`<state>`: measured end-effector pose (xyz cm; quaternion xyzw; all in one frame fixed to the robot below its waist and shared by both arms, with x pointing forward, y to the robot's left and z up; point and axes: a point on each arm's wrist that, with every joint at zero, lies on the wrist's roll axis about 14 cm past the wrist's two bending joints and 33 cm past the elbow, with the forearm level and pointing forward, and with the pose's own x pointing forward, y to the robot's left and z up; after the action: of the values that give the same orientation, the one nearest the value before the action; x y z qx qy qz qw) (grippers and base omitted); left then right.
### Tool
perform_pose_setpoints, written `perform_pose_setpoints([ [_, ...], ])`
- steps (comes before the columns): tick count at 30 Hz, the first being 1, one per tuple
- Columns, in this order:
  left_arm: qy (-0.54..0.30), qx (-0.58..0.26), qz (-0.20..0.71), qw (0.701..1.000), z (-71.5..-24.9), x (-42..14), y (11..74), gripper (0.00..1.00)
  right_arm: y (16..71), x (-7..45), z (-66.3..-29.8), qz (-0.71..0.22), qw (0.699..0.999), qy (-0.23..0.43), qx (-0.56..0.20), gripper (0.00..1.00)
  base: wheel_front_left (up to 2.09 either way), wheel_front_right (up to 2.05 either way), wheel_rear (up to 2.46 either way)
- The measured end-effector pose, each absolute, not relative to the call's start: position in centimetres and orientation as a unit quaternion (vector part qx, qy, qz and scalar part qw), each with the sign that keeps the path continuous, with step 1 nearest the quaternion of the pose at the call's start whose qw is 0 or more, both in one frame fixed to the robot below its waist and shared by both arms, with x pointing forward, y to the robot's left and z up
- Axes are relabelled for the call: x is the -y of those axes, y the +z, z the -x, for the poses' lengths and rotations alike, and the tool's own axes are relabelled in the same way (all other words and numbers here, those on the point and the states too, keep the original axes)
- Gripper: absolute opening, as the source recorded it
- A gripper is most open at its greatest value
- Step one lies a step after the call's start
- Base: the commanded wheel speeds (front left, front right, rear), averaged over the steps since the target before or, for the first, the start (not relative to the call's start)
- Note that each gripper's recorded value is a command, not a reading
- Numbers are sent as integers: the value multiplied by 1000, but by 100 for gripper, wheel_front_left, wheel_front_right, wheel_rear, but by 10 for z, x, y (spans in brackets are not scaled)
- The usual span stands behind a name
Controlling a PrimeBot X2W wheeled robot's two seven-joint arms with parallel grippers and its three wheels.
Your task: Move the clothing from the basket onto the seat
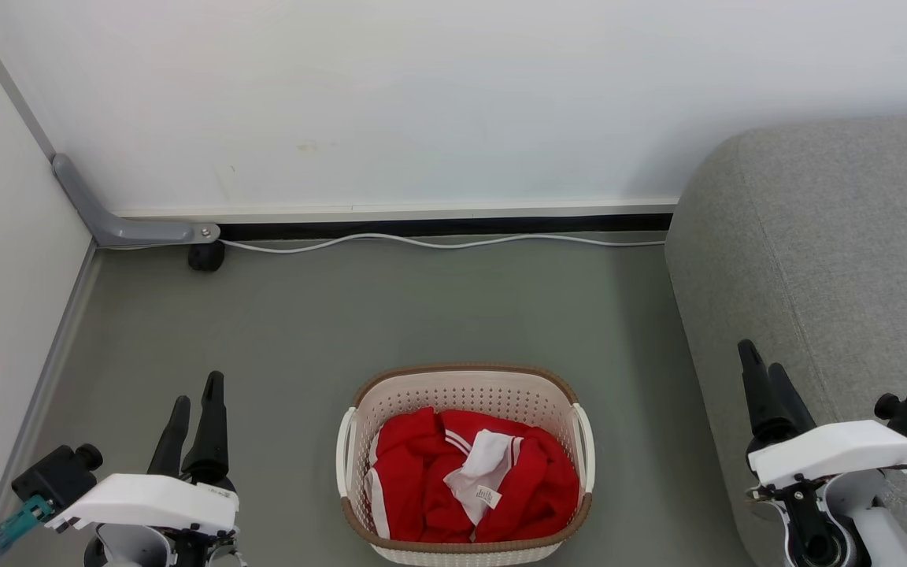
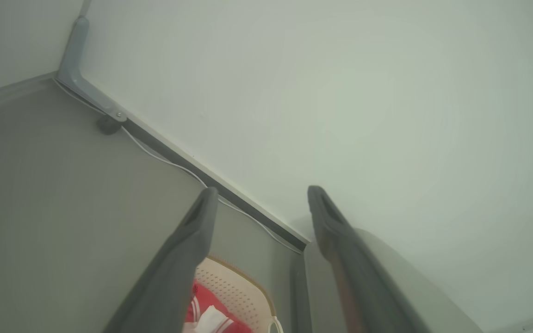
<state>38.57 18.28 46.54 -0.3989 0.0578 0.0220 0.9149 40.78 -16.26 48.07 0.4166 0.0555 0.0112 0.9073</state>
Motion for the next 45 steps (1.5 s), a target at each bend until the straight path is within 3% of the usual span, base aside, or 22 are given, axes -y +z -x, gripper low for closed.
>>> perform_pose_setpoints([
  [22,-9,-41,263,964,-397,-176,475,100,491,155,-421,-286,957,39,-41,100,0,0,0],
  [45,-39,-19,128,991,-404,-171,484,100,510,142,-432,-151,985,80,-6,100,0,0,0],
])
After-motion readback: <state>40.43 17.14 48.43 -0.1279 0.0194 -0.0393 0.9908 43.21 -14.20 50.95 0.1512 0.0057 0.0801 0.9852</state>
